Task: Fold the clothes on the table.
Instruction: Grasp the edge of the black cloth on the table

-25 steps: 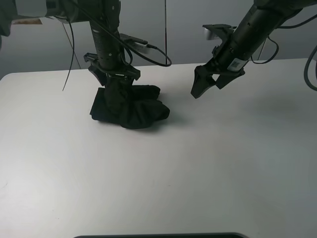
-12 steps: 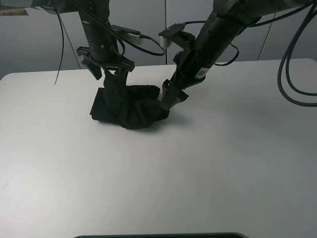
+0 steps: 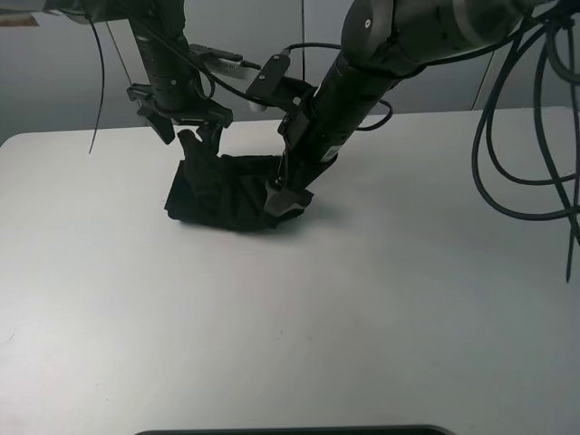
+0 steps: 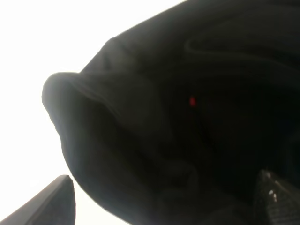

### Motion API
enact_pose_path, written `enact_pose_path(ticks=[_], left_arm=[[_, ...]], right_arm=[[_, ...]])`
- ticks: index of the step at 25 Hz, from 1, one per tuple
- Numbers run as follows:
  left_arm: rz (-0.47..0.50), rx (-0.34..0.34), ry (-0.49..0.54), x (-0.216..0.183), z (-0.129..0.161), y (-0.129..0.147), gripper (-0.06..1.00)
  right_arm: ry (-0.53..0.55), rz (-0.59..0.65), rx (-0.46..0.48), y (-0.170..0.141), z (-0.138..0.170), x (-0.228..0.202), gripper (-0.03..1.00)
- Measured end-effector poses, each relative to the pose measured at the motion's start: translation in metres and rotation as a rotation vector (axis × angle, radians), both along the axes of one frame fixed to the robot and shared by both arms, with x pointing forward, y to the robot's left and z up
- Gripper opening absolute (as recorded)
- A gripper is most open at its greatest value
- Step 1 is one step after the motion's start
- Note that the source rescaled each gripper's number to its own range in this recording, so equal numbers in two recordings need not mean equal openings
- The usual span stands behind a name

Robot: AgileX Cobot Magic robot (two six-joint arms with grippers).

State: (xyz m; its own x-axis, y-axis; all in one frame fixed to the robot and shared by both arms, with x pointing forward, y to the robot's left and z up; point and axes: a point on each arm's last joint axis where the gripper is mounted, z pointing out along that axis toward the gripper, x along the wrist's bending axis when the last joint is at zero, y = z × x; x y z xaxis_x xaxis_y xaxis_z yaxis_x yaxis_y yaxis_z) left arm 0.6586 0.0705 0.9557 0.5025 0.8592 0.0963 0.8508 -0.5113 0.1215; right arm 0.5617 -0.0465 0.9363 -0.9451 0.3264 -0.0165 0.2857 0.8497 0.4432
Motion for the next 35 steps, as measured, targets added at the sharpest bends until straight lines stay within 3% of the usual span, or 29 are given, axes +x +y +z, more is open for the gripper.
enact_pose_path(ticks=[11, 15, 26, 35], left_arm=[[0.015, 0.000, 0.015, 0.008, -0.001, 0.016, 0.98], [0.017, 0.010, 0.031, 0.007, -0.005, 0.021, 0.98], [0.068, 0.096, 0.195, -0.010, -0.052, 0.052, 0.98], [0.100, 0.059, 0.241, -0.012, -0.054, 0.067, 0.98]], right_arm=[[-0.104, 0.034, 0.020, 0.012, -0.012, 0.006, 0.99], [-0.078, 0.018, 0.036, 0.017, -0.021, 0.004, 0.99], [-0.015, -0.034, 0.073, 0.020, -0.031, 0.003, 0.98], [-0.001, -0.071, 0.088, 0.021, -0.030, 0.003, 0.98]])
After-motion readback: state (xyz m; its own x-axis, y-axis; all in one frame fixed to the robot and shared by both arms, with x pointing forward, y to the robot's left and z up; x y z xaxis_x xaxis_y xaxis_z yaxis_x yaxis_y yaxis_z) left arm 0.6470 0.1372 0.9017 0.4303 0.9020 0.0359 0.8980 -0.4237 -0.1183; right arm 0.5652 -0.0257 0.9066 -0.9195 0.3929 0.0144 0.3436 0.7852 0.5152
